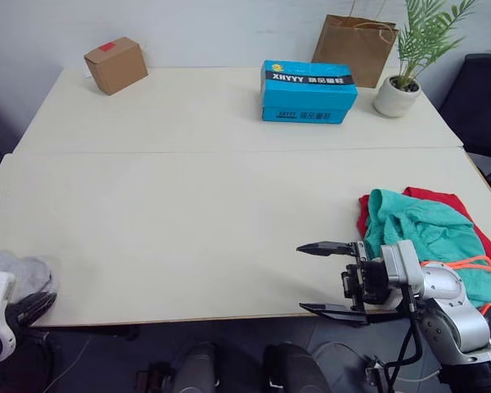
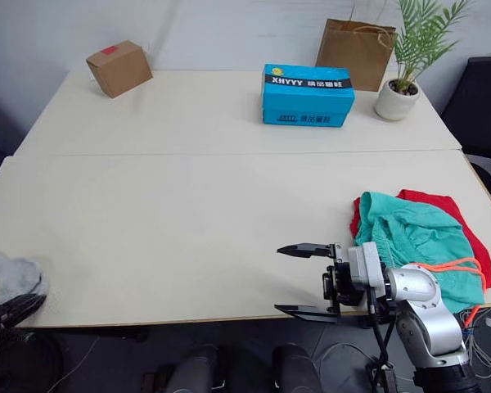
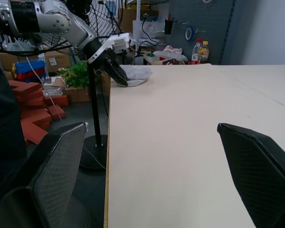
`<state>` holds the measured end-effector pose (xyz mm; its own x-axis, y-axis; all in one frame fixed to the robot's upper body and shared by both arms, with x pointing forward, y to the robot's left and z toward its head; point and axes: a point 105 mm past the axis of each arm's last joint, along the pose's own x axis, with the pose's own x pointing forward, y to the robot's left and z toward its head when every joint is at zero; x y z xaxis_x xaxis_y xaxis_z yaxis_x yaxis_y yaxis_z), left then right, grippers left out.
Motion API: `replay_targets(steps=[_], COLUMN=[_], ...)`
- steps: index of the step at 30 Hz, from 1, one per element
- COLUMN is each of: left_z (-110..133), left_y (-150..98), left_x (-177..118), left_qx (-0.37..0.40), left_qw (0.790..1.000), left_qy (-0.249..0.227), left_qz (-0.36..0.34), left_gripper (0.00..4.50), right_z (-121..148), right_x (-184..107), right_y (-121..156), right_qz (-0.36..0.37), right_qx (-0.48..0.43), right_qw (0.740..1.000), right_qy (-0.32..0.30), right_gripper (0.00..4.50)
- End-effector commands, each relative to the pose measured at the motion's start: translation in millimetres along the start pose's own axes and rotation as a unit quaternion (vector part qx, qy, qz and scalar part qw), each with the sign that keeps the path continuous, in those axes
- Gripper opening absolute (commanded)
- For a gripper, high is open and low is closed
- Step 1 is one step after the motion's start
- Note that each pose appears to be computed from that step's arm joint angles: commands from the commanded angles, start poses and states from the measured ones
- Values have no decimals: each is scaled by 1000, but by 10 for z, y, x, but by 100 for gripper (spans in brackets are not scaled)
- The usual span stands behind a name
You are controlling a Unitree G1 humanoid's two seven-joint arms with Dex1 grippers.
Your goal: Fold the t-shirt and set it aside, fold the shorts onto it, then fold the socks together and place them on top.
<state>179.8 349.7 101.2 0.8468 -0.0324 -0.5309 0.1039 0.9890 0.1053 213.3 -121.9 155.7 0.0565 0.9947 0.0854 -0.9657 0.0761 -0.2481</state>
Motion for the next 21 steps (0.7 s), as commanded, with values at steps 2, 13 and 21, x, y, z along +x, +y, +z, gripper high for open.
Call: replay_targets(steps=[2,13,21], left_z=[352,1096,1262], left_y=[-467,-2054,-2908], left_x=[192,943,1092], left_qx=[52,135,141], left_qw=[991,909,851], left_qy=[-45,-119,-124], left_qz=[-116,-377,-490], left_gripper=[4,4,4], right_z=[54,42,78], right_x=[-77,-416,-498], right_y=[-70,-157,-97], right_qz=[-2,-38,-79], right_qx=[-18,-13,-4], right_qw=[999,994,988], right_qy=[27,106,135], right_gripper=[450,450,450])
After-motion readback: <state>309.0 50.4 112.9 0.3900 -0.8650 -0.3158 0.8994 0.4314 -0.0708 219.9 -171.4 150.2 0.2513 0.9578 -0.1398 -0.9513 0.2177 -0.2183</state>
